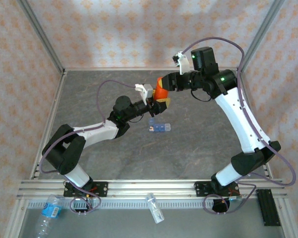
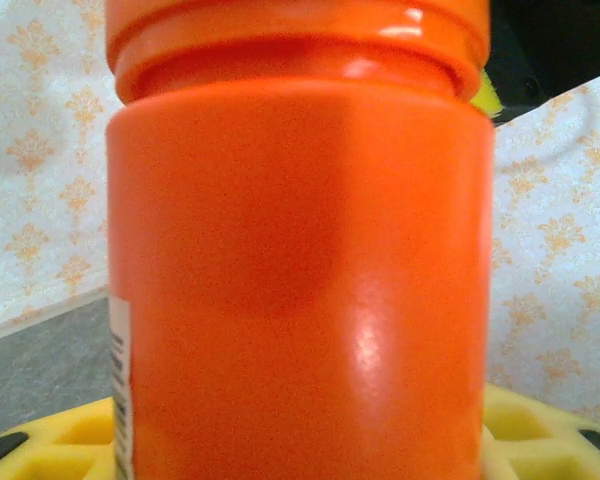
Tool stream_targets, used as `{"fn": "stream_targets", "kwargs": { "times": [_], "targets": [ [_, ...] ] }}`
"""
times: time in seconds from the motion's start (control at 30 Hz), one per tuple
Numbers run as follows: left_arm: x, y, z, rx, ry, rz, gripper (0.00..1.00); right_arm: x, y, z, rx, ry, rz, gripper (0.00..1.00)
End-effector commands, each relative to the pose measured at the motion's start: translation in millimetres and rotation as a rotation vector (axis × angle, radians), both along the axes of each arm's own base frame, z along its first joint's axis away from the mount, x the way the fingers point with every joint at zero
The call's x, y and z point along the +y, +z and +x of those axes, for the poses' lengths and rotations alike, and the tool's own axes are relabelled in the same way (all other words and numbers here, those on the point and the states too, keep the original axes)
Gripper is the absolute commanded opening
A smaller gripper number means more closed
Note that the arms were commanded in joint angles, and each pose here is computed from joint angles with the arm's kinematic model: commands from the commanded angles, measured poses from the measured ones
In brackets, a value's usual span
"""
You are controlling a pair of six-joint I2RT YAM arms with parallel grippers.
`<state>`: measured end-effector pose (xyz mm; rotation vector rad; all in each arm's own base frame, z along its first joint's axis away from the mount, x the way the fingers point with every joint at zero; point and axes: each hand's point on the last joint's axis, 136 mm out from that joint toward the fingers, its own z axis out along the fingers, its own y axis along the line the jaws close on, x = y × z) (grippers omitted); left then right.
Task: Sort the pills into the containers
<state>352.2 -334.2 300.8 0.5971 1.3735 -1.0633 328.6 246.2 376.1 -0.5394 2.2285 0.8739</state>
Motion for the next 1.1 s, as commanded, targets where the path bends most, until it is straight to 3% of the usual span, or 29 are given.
{"fn": "stream_targets", "kwargs": {
  "times": [0.0, 0.47, 0.87, 0.97, 1.07],
  "targets": [
    [0, 31, 1, -0.078, -0.012, -0.042, 0.00, 1, -10, -3, 0.036, 0.013, -0.005, 0.45],
    [1, 29, 12, -0.083, 0.045, 0.006, 0.00, -2, -47, 16, 0.170, -0.242, -0.012, 0.45],
    [2, 16, 24, -0.064, 0.091, 0.048, 0.00, 3, -54, 25, 0.168, -0.414, -0.025, 0.43],
    [2, 12, 25, -0.060, 0.099, 0.052, 0.00, 0, -41, 26, 0.138, -0.416, -0.015, 0.49],
    [4, 9, 26, -0.056, 0.105, 0.055, 0.00, -9, -20, 27, 0.100, -0.413, 0.011, 0.72]
  ]
}}
